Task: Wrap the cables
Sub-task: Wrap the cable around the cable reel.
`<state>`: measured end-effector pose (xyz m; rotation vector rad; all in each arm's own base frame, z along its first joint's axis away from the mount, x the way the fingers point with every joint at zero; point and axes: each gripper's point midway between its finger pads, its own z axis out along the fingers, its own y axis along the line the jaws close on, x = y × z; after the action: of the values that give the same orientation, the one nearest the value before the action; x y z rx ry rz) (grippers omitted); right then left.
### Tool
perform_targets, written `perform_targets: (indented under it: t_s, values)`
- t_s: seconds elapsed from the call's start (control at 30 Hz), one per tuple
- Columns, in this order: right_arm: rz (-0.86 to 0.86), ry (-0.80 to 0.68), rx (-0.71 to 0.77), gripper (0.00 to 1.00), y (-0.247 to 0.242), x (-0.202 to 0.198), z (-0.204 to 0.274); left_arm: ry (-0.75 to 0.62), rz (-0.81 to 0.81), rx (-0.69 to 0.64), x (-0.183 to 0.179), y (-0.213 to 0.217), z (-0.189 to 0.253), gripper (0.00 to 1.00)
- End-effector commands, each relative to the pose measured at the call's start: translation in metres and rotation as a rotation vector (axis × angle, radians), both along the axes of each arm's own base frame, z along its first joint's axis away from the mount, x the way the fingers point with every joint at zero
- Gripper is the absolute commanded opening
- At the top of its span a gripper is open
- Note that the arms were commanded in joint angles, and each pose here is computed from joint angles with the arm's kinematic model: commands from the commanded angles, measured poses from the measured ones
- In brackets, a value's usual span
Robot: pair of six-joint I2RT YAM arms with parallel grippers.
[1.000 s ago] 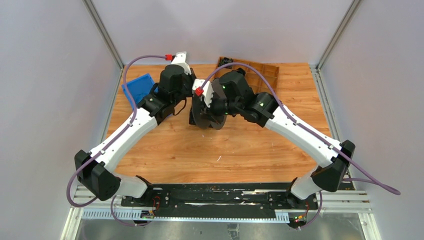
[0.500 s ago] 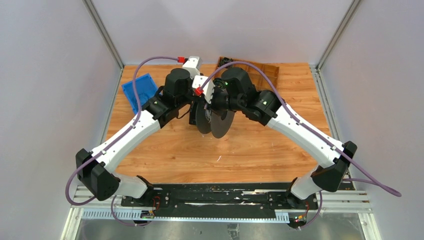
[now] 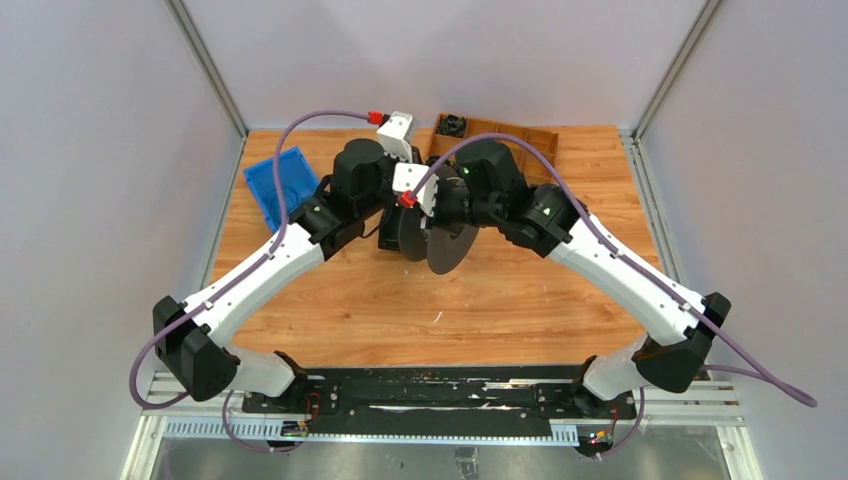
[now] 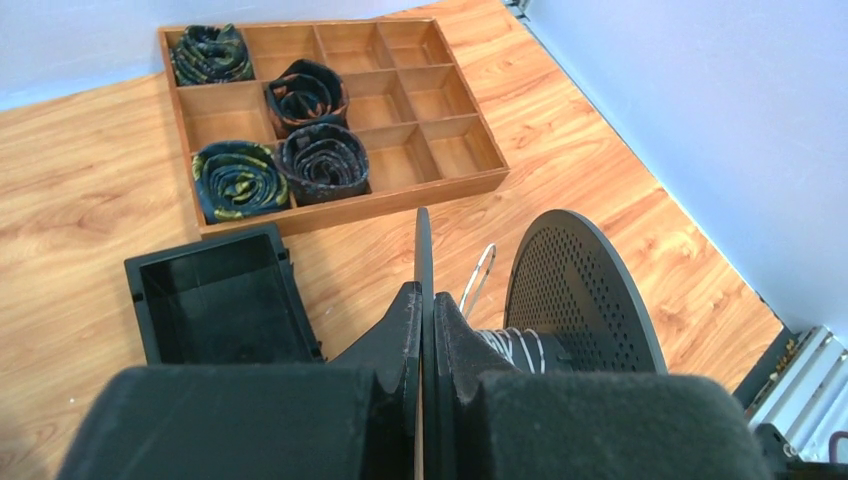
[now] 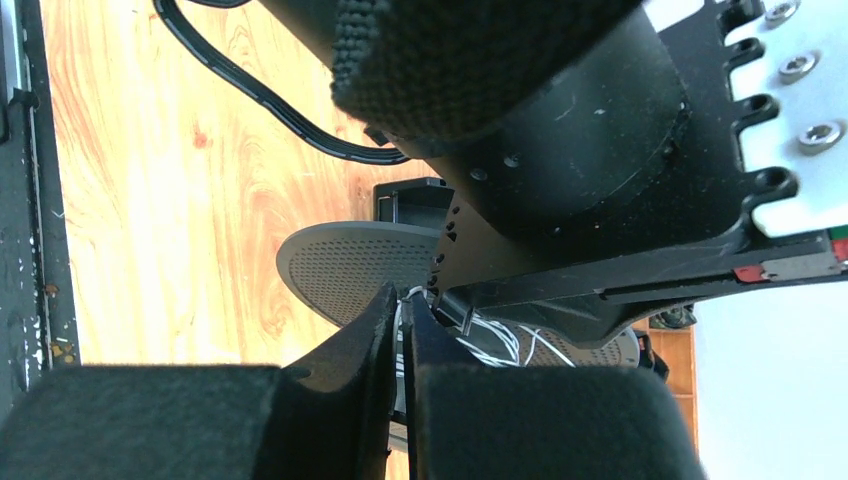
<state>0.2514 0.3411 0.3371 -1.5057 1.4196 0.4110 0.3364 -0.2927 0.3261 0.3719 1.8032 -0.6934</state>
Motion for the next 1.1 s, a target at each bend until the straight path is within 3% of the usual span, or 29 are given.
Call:
perform_targets:
  t_s: [0.0,0.5,0.77,0.9,1.07]
  values:
    - [-0.099,-0.194,0.026,0.07,-0.032,0.027,0.044,-0.019,-0.121,0.035,-0.025,-0.01,-0.002,0.01]
    - [-0.197,-0.266,-0.014,0.08,-0.065,0.031,0.052,-0.045,-0.173,0.027,-0.031,-0.015,0.002,0.0]
    - [-0.222,-0.214,0.014,0.09,-0.077,0.024,0.04,-0.026,-0.113,0.015,-0.026,-0.005,0.002,0.0]
    - [-0.299,-0.101,0.102,0.19,-0.097,0.028,0.026,0.044,-0.075,-0.083,-0.018,0.007,0.006,0.0]
    - [-0.399,0.106,0.339,0.35,-0.128,0.044,0.008,0.115,-0.09,-0.259,-0.015,0.02,0.025,0.0]
